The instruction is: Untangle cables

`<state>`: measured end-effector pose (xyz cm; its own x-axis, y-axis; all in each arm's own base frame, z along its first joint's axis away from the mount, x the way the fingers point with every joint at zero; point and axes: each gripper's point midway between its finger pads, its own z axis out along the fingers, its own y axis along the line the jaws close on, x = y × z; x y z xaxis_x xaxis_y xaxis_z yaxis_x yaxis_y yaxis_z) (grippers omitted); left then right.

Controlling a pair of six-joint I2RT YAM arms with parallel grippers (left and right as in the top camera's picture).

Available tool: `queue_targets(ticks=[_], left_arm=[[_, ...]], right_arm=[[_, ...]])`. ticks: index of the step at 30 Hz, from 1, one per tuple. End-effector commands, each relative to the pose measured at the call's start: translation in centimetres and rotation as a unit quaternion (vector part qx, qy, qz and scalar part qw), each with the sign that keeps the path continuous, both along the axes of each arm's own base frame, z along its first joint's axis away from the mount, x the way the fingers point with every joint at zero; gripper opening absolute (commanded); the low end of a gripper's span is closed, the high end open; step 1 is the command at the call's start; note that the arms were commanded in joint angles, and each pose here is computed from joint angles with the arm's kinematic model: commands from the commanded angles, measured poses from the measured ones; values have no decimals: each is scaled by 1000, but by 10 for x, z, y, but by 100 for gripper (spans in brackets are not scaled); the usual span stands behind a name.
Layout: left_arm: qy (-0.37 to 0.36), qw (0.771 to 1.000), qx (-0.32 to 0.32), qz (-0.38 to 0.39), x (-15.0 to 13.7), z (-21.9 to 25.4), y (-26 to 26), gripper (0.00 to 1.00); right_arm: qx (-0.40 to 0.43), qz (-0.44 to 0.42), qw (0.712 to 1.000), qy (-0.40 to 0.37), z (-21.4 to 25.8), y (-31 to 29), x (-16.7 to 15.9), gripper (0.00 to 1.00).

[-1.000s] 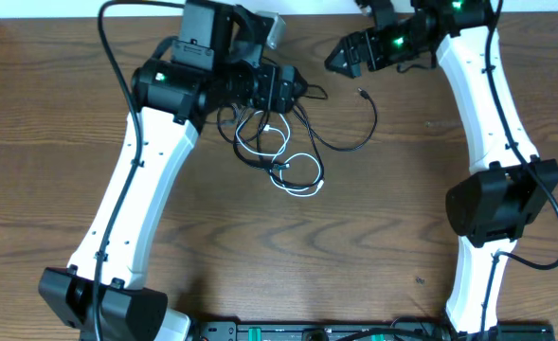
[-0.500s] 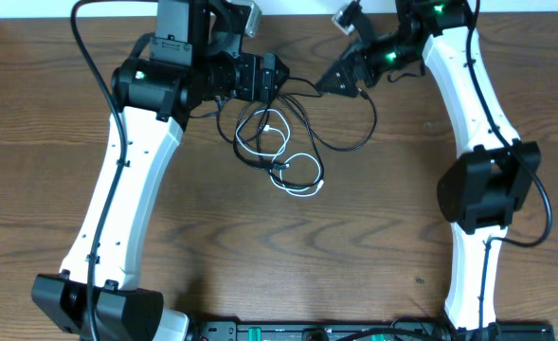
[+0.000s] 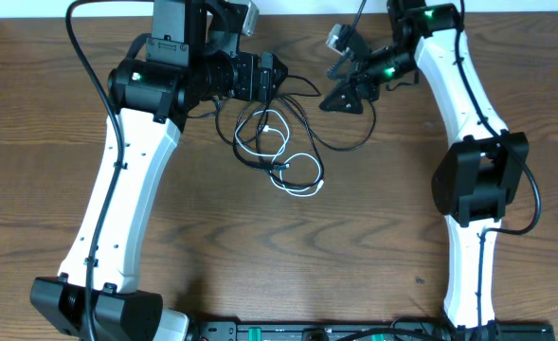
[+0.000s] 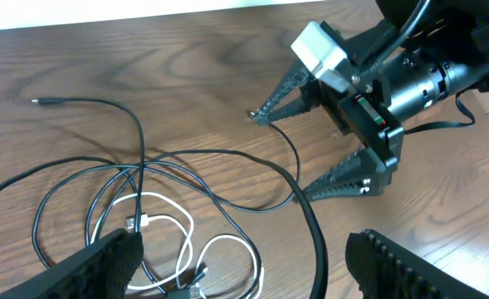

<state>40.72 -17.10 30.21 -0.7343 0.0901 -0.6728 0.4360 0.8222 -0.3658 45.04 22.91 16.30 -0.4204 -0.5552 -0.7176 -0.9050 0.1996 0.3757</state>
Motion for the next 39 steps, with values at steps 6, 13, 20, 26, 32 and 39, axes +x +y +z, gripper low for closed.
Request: queue_targets(ticks=[6, 13, 20, 26, 32, 39], left_arm=[[-26, 1000, 1, -1, -3, 17, 3, 84], [-24, 1000, -1, 1, -3, 17, 3, 84], [-24, 1000, -1, 1, -3, 17, 3, 84], [-31, 999, 5, 9, 1, 17, 7, 84], [-60, 997, 4, 38, 18, 27, 26, 84], [-69, 995, 5, 76, 30, 31, 59, 84]], right_arm=[[13, 28, 999, -31, 3, 27, -2, 83], [29, -17, 999, -33, 11, 36, 20, 76], [48, -51, 998, 1, 19, 41, 28, 26], [67, -103, 991, 52, 33, 30, 38, 1], [47, -192, 978, 62, 64, -6, 50, 1], [-56, -395, 911, 101, 78, -76, 57, 1]])
